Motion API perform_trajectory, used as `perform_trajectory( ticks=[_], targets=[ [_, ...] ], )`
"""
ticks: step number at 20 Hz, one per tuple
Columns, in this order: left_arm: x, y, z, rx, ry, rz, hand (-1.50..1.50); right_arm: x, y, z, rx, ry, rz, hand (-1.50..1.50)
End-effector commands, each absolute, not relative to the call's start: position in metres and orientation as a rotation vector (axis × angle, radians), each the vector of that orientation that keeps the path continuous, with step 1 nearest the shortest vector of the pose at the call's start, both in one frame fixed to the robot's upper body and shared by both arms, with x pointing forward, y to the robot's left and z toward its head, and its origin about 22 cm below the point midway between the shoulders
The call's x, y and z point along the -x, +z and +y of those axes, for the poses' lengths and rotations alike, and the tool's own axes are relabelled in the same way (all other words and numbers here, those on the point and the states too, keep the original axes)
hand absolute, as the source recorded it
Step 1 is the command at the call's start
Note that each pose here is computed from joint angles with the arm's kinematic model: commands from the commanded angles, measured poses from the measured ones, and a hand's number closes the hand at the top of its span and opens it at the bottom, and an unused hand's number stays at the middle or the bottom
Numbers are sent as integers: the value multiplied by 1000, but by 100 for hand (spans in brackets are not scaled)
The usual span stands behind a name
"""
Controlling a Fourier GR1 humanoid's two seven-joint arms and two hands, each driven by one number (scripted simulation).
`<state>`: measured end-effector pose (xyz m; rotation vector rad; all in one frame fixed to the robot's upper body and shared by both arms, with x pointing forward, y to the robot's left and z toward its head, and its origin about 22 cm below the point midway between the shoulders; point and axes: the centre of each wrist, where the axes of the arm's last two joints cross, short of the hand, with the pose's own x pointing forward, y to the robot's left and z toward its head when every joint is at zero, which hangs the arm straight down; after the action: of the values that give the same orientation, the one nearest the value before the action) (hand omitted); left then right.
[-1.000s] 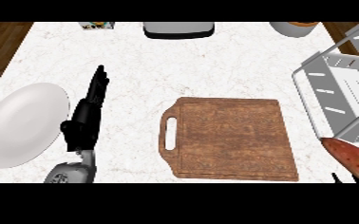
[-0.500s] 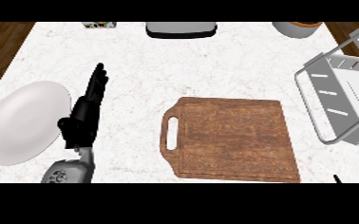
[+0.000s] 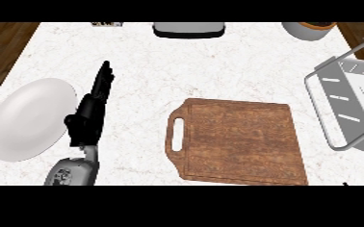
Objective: Pick the sweet potato from the cutting board and place it in the tiered basket
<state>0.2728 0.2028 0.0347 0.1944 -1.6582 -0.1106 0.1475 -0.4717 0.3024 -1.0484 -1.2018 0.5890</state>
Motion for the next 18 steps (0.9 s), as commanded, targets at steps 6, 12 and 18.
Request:
perform_trajectory(
  ticks=[6,12,18],
  targets=[
    [-286,31,205,-178,-123,-1638,0,-204,299,-481,1076,539,-1189,150],
    [-263,36,200,-181,-104,-1668,0,-226,288,-516,1150,574,-1135,150],
    [-287,23,216,-195,-108,-1677,0,-249,257,-523,1202,579,-1118,150]
  ],
)
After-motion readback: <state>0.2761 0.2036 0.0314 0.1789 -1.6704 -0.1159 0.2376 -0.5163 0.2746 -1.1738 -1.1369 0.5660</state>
